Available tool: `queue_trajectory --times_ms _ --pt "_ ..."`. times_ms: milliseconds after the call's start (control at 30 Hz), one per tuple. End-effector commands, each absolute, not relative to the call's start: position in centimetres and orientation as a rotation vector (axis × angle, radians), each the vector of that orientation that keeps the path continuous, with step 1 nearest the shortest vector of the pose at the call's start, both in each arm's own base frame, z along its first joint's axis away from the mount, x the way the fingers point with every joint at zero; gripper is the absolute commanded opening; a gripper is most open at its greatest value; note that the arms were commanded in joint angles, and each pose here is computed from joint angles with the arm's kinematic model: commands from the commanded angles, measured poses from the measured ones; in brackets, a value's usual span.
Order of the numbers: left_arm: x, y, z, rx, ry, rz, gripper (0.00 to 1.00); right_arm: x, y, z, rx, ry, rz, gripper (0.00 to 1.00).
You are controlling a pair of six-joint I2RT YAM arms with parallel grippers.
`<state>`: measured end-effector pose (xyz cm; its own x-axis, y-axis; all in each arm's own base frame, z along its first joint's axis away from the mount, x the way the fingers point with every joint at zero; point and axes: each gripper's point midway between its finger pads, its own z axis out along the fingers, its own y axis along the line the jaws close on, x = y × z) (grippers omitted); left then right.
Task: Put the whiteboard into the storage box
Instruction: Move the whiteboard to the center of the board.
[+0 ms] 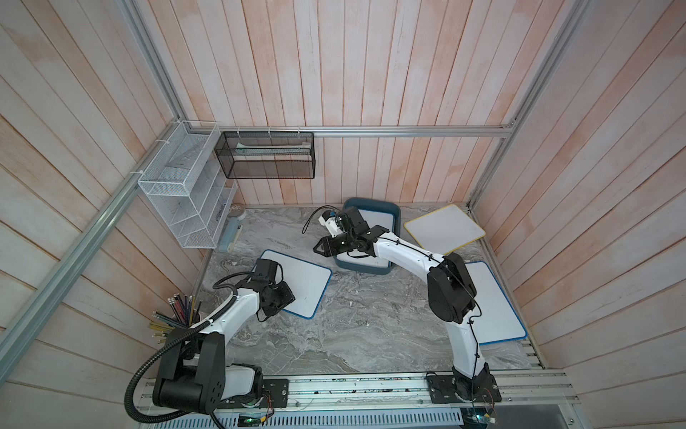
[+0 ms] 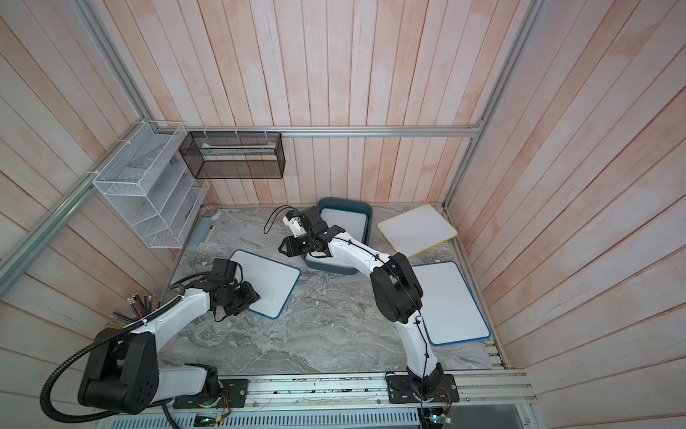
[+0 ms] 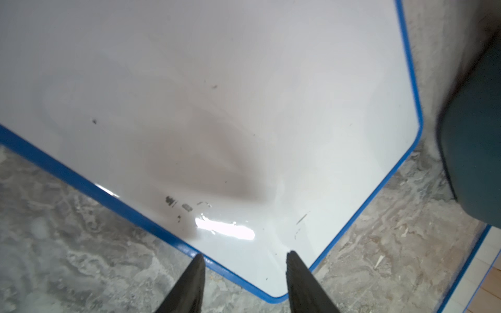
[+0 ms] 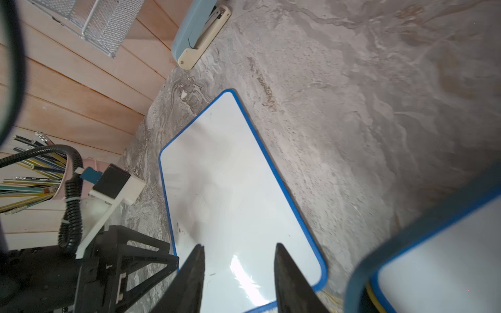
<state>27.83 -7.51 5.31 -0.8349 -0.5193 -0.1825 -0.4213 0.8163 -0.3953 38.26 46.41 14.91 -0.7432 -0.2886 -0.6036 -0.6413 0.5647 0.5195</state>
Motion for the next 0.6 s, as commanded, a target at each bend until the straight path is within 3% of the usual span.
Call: queue_trajectory --times_ms 0,200,367,567 --pt "27.5 -5.8 5.4 -0.843 2.696 -0.397 0.51 37.9 47.4 11.6 -0.776 2.443 1.013 0.43" --pt "25.6 -2.4 3.8 -1.176 2.545 -0.401 0.51 40.9 48.8 8.3 -0.774 2.477 0.865 0.43" --pt "25.2 -1.8 3.6 -1.264 2.52 -0.374 0.52 42.6 48.0 5.9 -0.776 2.509 0.705 0.43" --pt "22.6 1.5 3.2 -1.457 2.468 -0.083 0.51 42.1 46.9 3.1 -0.823 2.566 0.624 0.43"
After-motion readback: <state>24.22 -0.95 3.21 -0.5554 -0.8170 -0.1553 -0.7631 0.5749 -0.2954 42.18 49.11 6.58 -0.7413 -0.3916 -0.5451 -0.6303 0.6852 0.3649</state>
